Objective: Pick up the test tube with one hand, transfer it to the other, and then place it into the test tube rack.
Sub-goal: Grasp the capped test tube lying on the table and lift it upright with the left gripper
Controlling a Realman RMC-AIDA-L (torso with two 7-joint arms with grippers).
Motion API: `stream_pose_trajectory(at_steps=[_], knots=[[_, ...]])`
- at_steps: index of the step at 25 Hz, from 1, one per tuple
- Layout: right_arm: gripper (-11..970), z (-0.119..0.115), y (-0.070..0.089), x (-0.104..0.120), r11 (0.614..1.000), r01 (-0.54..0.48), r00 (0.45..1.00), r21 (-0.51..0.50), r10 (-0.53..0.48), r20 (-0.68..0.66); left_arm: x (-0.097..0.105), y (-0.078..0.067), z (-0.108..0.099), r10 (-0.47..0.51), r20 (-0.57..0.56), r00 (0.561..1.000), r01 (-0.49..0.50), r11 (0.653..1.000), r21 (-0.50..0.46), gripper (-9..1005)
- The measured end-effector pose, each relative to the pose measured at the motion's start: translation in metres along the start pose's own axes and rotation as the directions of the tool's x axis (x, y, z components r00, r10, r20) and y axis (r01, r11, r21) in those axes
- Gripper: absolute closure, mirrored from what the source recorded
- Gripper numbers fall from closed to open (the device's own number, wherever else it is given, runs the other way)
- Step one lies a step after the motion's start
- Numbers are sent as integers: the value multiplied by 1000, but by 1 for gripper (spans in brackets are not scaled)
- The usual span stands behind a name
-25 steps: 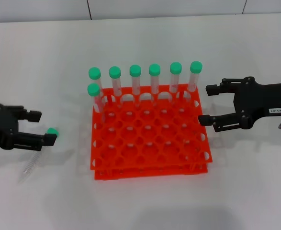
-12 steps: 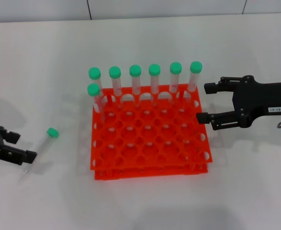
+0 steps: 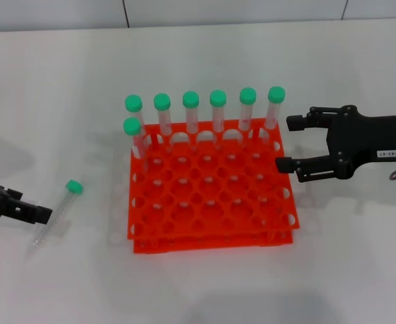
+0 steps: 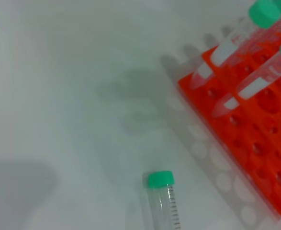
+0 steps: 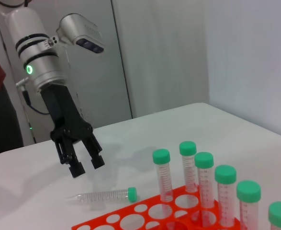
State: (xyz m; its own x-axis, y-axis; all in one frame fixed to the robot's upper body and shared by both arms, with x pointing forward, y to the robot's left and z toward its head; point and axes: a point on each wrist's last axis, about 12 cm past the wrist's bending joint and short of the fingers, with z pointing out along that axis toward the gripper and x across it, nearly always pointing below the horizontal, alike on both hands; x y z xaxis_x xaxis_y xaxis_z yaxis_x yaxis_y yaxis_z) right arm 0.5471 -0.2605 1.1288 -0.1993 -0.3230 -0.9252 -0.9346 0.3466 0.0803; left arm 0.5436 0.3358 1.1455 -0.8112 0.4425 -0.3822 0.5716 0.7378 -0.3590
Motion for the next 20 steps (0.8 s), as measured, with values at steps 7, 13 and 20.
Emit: stream_pose_trajectory(at_steps=[7,13,20], knots=[[138,0,1,-1,1000,-1,1000,-3,1,8,1,-1,6,-21,-20,1000,20,1000,-12,212],[140,0,1,-1,1000,-2,1000,-3,2,15,4,2,9,-35,-48,998,34,999,-31,218],[142,0,1,-2,1000,-2,1000,-3,3,18,6,5,15,-32,-58,998,31,999,-24,226]])
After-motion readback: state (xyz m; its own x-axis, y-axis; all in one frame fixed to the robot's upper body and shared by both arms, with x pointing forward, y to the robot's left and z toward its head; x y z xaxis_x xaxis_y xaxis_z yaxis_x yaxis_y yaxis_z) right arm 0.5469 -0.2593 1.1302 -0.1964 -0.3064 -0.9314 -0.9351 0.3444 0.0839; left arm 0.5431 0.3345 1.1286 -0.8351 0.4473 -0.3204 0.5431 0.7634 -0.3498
